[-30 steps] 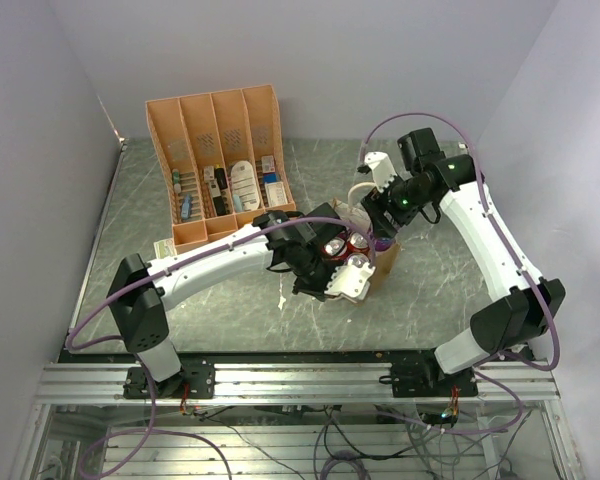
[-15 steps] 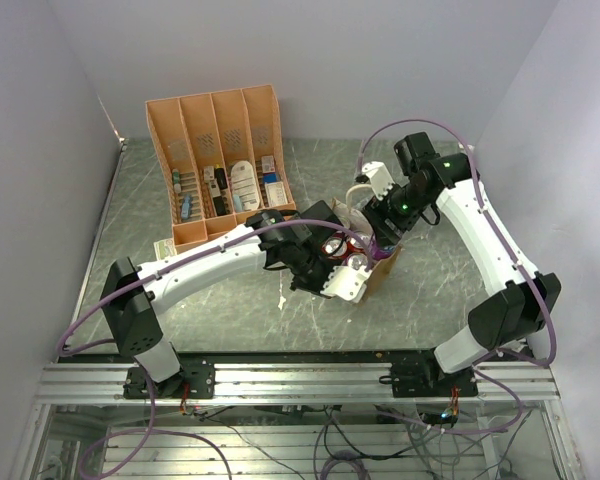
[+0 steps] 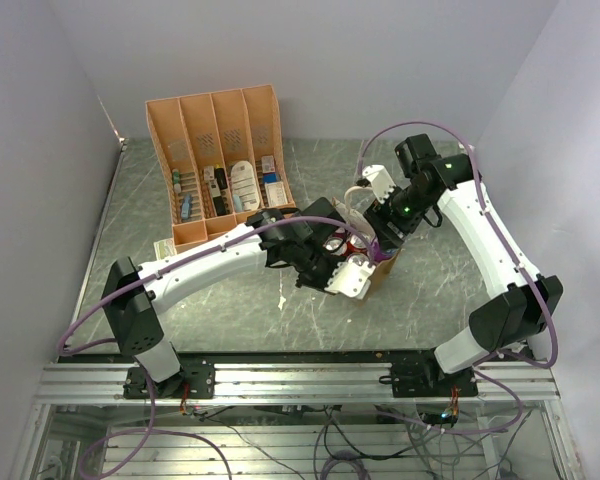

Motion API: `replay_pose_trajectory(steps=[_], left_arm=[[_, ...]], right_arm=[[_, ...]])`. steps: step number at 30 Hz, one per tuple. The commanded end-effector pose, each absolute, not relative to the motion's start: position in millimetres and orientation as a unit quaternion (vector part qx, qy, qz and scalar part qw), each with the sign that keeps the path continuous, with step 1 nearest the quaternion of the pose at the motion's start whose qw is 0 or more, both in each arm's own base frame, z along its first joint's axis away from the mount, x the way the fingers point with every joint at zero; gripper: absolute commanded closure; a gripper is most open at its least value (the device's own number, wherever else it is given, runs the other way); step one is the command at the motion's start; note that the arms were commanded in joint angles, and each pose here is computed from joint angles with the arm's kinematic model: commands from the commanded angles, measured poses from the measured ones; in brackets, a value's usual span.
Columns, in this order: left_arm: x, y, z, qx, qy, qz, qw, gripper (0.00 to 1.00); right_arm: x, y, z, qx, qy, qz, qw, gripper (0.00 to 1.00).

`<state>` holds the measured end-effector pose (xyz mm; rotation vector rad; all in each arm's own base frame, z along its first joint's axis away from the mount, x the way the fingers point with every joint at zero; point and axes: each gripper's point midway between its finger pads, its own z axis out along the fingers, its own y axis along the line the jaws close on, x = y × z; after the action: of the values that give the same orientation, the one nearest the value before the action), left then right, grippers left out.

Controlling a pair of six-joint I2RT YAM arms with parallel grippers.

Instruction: Place the beverage into the canvas bag

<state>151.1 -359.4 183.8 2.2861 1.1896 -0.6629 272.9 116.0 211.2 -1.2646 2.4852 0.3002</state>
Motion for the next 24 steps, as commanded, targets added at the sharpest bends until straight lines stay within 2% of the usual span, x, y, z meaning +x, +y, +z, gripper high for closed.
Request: replay_pose_trajectory(steps=[1, 3, 6, 7, 10, 16, 24], left_arm=[[155.8, -386.7, 220.9, 0.803, 0.425, -0.263, 0.324, 0.89], [160.6, -389.2, 231.2, 0.784, 0.439, -0.261, 0.352, 0.82], [166.5, -390.0, 242.0, 0.757, 0.463, -0.262, 0.378, 0.58], [167.8, -390.3, 243.9, 0.748, 0.472, -0.267, 0.382, 0.53], [174.8, -391.3, 248.9, 0.716, 0.496, -0.288, 0.398, 0.42], [196.7, -389.5, 257.3, 0.648, 0.543, -0.331, 0.420, 0.34], [224.2, -394.6, 249.2, 0.559, 0.582, -0.425, 0.410, 0.34]], right_arm=[[273.2, 115.8, 219.1, -0.434, 0.875, 0.102, 0.192, 0.99], [276.7, 117.1, 221.7, -0.427, 0.875, 0.101, 0.205, 0.99], [280.4, 119.7, 223.9, -0.417, 0.876, 0.102, 0.218, 1.00], [281.1, 120.0, 223.8, -0.414, 0.877, 0.102, 0.221, 1.00], [282.8, 120.3, 221.7, -0.406, 0.879, 0.102, 0.228, 1.00], [280.5, 122.7, 219.0, -0.398, 0.881, 0.110, 0.233, 1.00], [281.6, 121.8, 227.8, -0.374, 0.882, 0.123, 0.259, 1.00]])
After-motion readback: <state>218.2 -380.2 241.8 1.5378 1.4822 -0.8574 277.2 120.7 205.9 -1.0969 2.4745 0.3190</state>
